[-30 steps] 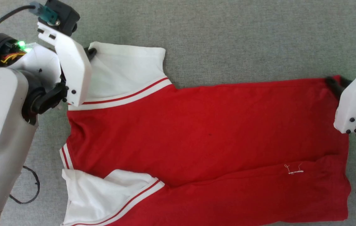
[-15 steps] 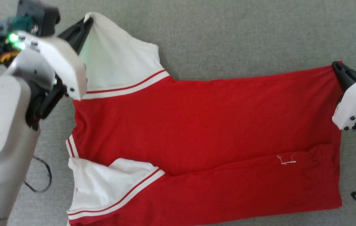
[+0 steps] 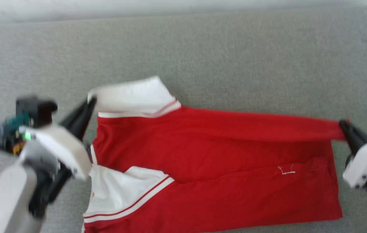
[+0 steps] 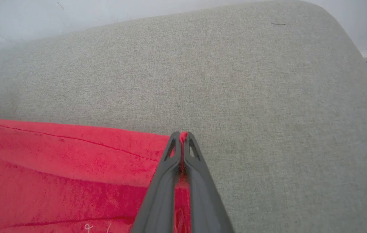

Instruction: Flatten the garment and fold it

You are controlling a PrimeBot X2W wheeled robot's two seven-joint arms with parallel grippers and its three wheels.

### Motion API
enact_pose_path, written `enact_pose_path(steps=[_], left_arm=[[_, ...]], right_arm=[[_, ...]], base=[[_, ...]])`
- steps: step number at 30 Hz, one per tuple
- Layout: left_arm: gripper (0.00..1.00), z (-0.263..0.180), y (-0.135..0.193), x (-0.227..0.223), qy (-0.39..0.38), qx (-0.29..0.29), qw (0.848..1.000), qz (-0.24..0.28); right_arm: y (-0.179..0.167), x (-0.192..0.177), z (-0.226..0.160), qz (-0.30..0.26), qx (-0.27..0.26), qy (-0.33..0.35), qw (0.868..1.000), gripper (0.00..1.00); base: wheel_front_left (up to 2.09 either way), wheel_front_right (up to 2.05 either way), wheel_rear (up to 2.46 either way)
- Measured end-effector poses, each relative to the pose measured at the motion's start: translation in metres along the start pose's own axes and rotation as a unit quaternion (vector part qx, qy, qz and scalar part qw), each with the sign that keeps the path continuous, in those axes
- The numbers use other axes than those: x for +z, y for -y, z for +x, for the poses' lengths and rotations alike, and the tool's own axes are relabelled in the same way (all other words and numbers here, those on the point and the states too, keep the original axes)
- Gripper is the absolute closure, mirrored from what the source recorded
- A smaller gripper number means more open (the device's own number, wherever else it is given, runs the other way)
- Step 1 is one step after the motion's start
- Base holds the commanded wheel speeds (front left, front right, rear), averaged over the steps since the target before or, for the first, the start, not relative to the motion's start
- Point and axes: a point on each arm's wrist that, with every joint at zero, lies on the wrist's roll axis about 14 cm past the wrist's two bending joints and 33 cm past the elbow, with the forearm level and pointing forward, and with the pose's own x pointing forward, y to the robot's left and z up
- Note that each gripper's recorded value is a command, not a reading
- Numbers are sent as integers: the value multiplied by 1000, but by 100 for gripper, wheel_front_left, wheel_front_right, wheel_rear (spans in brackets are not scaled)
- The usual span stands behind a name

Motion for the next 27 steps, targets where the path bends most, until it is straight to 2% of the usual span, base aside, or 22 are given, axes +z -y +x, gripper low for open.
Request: enact_pose_path(steps=[6, 12, 20, 21, 22, 23, 24, 26, 27], left_arm=[[100, -45, 9, -30, -43, 9, 998, -50], [100, -86, 12, -67, -103, 24, 989, -102], [100, -100, 18, -94, -143, 31, 981, -129], [100, -101, 19, -100, -153, 30, 979, -130], [100, -101, 21, -106, -161, 30, 978, -132], [100, -100, 22, -109, -162, 32, 977, -138], [90, -98, 24, -111, -162, 32, 976, -140], [59, -93, 27, -113, -160, 30, 976, -142], [40, -89, 29, -112, -155, 28, 977, -145]], right_arm=[[-7, -23, -23, 30, 13, -15, 999, 100], [-3, -43, -42, 47, 10, -33, 998, 100], [4, -63, -48, 46, -6, -51, 998, 100], [4, -67, -48, 48, -8, -55, 997, 75], [4, -71, -47, 49, -10, -58, 997, 0], [5, -75, -47, 51, -13, -62, 997, 0], [6, -78, -46, 51, -16, -65, 996, 0], [7, -82, -44, 53, -20, -66, 996, 0], [6, -82, -42, 54, -21, -65, 996, 0]], base=[[0, 0, 0], [0, 0, 0], [0, 0, 0], [0, 0, 0], [0, 0, 0], [0, 0, 0], [0, 0, 0], [0, 0, 0], [0, 0, 0]])
